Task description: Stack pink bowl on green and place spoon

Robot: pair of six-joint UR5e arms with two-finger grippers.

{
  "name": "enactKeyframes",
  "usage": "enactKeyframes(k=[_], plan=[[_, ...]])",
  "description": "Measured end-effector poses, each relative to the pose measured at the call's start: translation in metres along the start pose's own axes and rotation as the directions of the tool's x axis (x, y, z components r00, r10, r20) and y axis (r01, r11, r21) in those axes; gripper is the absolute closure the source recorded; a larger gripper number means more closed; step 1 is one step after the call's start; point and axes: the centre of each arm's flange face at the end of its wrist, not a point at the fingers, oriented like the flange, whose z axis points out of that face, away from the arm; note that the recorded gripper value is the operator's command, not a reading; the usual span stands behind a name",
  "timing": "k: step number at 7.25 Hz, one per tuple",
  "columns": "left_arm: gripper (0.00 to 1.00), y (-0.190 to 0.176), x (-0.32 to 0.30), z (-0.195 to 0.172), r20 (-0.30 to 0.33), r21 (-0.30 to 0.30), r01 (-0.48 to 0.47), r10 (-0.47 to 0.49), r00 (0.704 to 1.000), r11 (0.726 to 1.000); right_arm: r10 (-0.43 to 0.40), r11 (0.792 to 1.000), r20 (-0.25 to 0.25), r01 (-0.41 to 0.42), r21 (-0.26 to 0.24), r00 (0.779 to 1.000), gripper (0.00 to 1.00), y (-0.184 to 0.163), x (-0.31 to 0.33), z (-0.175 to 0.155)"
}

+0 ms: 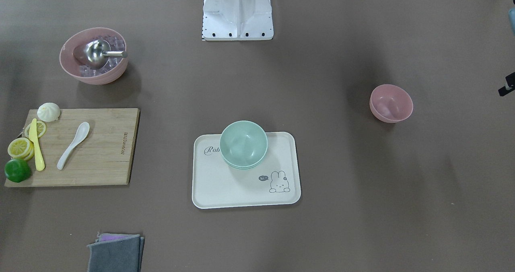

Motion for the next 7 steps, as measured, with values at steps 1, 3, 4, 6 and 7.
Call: enactKeyframes(k=[1,3,4,6,7], plan=[[0.02,0.0,0.0,0.0,0.0,0.002,-0.003,0.003,1.0,1.0,0.009,1.0,0.027,-0.009,0.006,1.0,0.0,0.0,-0.005,-0.004],[0.03,-0.001,0.002,0.0,0.0,0.004,-0.008,0.008,1.0,1.0,0.015,1.0,0.092,-0.016,0.011,0.996,0.0,-0.004,-0.015,-0.008],[0.03,-0.004,0.008,0.003,-0.002,-0.001,-0.01,0.01,1.0,1.0,0.028,1.0,0.129,-0.03,0.008,0.991,0.0,-0.006,-0.022,-0.009],[0.06,-0.014,0.044,0.03,-0.008,-0.008,0.037,-0.037,0.999,0.999,0.061,0.998,0.206,-0.06,-0.011,0.977,0.0,-0.008,-0.045,-0.009],[0.12,-0.012,0.067,0.053,-0.012,-0.003,0.051,-0.051,0.999,0.999,0.079,0.997,0.243,-0.073,-0.033,0.967,0.0,-0.01,-0.061,-0.005]])
